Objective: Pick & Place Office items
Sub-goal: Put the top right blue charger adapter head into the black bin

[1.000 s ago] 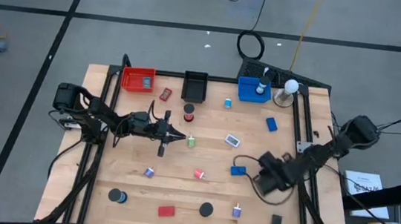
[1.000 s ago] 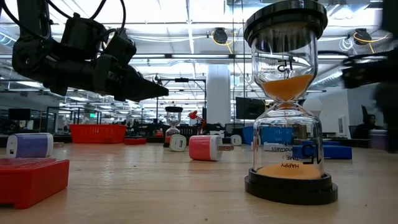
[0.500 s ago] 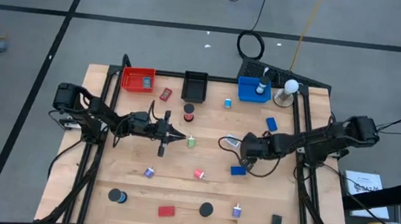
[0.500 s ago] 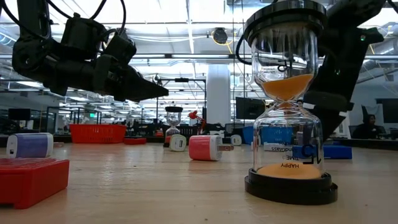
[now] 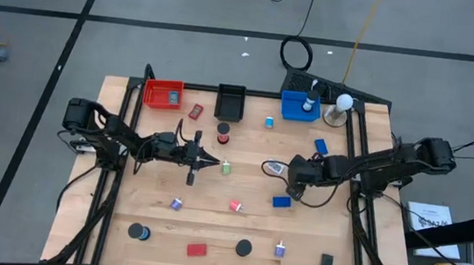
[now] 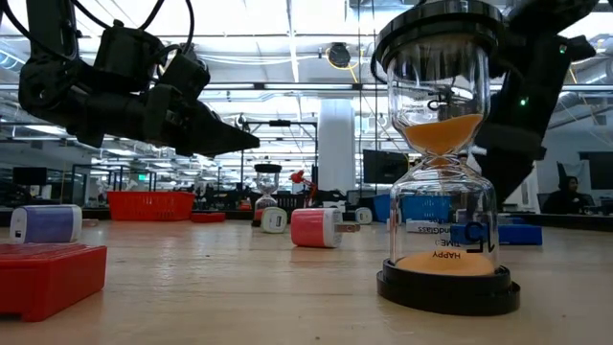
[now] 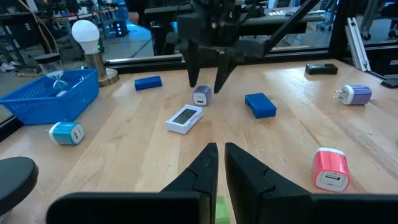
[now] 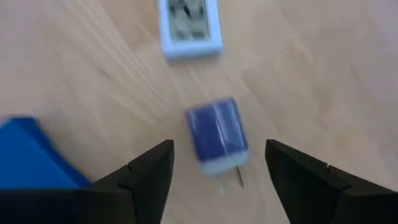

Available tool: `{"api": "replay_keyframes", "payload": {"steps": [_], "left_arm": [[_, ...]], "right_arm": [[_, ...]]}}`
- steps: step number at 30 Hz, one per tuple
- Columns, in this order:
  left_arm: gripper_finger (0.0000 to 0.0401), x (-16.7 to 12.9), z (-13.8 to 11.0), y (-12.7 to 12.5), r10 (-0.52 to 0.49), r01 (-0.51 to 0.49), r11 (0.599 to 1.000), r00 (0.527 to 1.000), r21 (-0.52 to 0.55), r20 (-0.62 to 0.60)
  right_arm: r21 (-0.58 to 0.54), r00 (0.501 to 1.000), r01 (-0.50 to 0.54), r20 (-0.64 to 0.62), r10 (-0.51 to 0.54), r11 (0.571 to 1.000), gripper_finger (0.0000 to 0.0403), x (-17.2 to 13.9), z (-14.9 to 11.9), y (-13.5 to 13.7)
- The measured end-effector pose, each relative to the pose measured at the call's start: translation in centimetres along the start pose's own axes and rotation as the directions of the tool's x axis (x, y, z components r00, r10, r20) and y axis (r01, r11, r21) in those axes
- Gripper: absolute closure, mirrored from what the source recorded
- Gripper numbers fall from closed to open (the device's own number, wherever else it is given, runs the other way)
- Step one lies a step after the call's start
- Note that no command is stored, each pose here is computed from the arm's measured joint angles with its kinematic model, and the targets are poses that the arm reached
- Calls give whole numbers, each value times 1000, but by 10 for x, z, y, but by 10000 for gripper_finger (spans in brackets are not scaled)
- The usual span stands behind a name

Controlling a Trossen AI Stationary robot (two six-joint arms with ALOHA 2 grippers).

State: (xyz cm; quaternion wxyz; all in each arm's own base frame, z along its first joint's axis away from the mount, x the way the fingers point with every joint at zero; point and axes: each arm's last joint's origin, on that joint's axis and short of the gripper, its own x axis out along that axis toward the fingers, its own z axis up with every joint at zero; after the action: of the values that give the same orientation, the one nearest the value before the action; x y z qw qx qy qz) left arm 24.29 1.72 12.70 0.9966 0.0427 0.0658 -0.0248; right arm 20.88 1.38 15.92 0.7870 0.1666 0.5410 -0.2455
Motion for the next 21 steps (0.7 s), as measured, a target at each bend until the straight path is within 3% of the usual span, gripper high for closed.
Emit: {"api": "replay_keyframes", "payload": {"steps": [3, 7, 10, 21], "left_arm": [[364, 0, 0, 0, 0, 0, 1000, 1000, 0, 0], [364, 0, 0, 0, 0, 0, 1000, 1000, 0, 0], [364, 0, 0, 0, -2, 2, 1000, 1000, -10, 0], [364, 0, 0, 0, -2, 2, 1000, 1000, -1, 0]], "right_arm": [[-61, 998, -23, 54, 26, 998, 146, -12, 1, -2], [-106, 969, 58, 243, -30, 993, 155, -22, 10, -3], [-123, 958, 63, 286, -25, 990, 175, -23, 16, -6], [-154, 985, -11, 171, 37, 988, 361, -30, 8, -17]]}}
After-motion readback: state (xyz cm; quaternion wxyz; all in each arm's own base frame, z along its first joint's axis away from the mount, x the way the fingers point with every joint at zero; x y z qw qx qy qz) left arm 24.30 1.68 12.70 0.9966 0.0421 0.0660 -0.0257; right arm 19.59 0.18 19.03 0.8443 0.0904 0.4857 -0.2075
